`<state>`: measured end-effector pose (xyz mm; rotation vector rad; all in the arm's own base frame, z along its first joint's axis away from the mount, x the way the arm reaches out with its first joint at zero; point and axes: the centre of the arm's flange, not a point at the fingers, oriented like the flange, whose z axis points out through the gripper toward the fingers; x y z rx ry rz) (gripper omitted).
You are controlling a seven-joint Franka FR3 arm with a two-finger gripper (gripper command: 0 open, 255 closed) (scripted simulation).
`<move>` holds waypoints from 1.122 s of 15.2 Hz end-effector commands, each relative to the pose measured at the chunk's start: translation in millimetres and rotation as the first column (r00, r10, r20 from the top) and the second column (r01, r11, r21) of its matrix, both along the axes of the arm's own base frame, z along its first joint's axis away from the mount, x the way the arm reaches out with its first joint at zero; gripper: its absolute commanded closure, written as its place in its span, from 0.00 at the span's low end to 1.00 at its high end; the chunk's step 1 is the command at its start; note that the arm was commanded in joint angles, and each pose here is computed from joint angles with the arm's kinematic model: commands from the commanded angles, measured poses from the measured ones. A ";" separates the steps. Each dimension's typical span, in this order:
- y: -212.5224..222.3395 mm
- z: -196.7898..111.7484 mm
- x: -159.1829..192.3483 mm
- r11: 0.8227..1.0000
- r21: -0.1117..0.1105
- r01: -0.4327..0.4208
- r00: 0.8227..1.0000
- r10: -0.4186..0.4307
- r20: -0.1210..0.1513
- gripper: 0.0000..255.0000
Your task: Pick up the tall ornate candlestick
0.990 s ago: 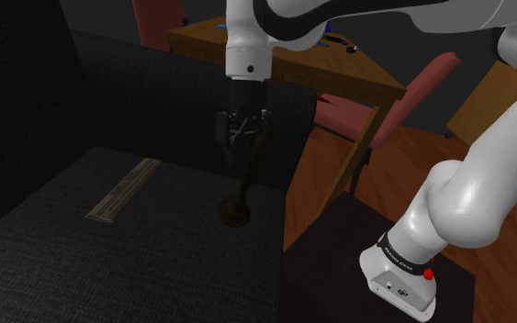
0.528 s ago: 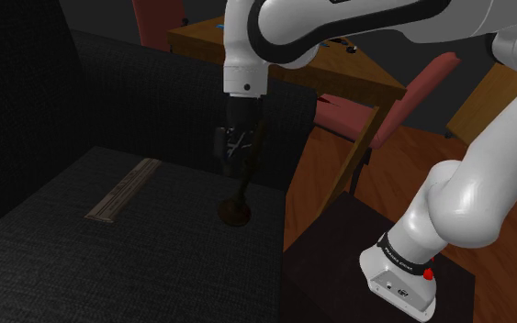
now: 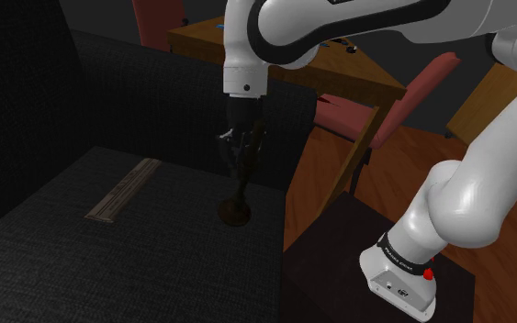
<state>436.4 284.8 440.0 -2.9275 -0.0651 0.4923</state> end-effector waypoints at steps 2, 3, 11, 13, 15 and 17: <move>-0.1 -1.2 -0.4 1.000 0.000 -0.001 1.000 0.001 -0.001 1.00; -0.1 4.1 -0.4 1.000 0.000 -0.001 1.000 0.001 -0.001 1.00; -0.1 46.3 -0.4 1.000 0.000 -0.001 1.000 0.001 -0.001 1.00; -0.1 56.9 -0.4 1.000 0.000 -0.001 1.000 0.001 -0.001 1.00; -0.1 67.5 -0.4 1.000 0.000 -0.001 1.000 0.001 -0.001 1.00; -0.1 78.0 -0.4 1.000 0.000 -0.001 1.000 0.001 -0.001 1.00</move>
